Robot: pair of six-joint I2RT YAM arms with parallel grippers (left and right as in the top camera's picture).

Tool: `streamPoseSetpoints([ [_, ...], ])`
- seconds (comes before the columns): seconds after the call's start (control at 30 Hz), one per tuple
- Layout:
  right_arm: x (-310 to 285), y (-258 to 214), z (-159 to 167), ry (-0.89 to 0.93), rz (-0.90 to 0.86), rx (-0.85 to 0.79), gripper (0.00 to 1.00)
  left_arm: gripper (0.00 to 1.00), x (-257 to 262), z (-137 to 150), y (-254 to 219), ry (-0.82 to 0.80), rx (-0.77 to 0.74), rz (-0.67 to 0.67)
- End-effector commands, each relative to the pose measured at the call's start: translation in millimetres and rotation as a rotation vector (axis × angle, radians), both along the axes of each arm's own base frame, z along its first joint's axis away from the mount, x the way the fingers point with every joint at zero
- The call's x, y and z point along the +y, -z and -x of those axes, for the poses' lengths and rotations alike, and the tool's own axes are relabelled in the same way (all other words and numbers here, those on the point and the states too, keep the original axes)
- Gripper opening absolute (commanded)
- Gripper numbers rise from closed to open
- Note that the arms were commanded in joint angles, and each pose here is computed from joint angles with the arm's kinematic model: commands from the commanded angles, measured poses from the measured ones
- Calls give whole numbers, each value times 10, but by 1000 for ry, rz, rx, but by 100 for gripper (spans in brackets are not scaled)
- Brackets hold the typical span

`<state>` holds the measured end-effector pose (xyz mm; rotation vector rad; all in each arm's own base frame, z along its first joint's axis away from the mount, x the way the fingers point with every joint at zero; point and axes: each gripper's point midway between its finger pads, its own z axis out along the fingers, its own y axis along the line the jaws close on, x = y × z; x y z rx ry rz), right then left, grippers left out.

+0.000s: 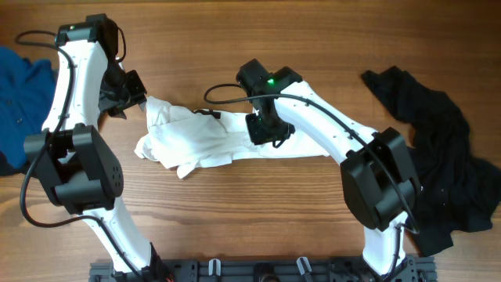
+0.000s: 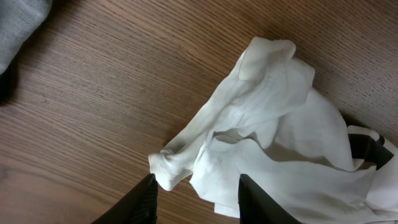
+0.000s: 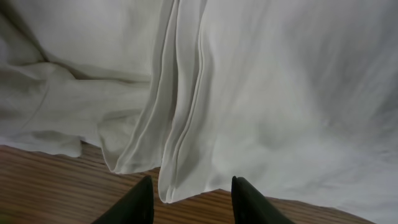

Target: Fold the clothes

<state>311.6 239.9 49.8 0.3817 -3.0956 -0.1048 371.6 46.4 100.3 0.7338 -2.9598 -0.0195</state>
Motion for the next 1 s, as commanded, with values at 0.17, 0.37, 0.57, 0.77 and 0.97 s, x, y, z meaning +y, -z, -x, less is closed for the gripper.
streamPoseSetpoints([
  [0.17, -47, 347, 97, -1, 37, 8, 15, 41, -26, 19, -29, -5, -5, 4],
  [0.37, -145, 335, 278, -40, 70, 83, 4, 42, -26, 19, -29, -5, -5, 4],
  [0.57, -151, 319, 388, -89, 58, 134, 7, 42, -26, 19, -29, -5, -5, 4],
  [0.77, 20, 253, 199, -77, -10, 60, 30, 60, -29, 41, -30, -5, 4, 5],
  [0.97, -276, -267, -135, 85, 48, -138, 62, 73, -39, 118, 153, 68, 31, 17],
])
